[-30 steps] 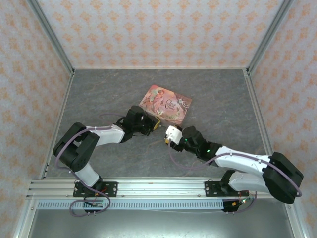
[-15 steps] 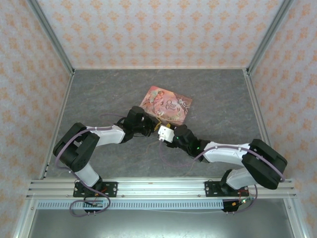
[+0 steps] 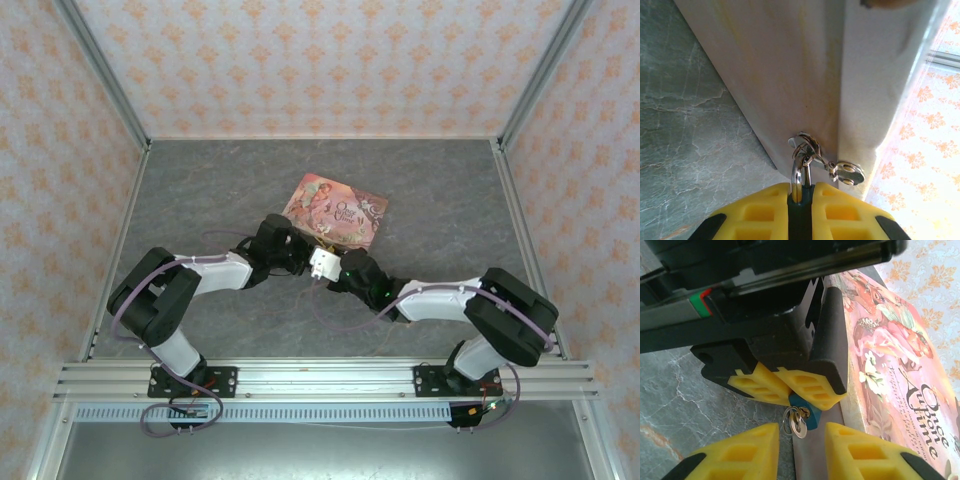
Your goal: Unlock the padlock with the key
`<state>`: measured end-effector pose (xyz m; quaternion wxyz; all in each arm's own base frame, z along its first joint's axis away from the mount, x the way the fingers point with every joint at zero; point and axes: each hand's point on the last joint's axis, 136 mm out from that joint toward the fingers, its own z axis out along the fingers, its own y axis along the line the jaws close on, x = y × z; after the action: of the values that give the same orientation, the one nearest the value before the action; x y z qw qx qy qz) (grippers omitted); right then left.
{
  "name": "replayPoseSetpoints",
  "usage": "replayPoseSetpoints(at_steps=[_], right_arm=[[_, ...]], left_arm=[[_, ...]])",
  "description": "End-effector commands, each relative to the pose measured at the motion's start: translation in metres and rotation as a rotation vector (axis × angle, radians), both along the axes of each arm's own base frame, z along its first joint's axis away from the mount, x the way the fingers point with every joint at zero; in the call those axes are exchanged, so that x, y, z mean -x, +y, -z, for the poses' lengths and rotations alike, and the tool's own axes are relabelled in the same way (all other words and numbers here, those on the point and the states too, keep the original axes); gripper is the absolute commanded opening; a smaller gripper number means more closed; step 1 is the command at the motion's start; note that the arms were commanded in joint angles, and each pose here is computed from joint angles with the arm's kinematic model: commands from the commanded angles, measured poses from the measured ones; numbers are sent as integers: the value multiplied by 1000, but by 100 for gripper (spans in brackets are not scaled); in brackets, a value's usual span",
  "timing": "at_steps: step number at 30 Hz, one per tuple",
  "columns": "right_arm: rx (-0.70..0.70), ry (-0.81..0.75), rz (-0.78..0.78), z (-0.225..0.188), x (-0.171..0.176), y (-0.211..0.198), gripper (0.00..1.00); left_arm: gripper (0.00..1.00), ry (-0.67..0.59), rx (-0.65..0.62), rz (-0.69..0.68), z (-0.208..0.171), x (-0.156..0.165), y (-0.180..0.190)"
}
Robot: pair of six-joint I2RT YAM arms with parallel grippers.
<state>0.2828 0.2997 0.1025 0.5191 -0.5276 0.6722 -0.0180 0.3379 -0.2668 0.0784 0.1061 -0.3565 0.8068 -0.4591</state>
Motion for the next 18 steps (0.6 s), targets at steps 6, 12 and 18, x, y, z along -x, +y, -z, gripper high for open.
replayPoseSetpoints(at_steps=[6,12,18], right_arm=[[-24,-29,41,-8,-11,6,20],[-22,-27,54,-4,-13,6,15],[-45,-23,57,-3,-14,8,13]], left_arm=[[0,-88,82,21,-36,-7,-13],[0,-88,82,21,-36,-7,-13],[0,-86,84,22,-37,-7,-14]])
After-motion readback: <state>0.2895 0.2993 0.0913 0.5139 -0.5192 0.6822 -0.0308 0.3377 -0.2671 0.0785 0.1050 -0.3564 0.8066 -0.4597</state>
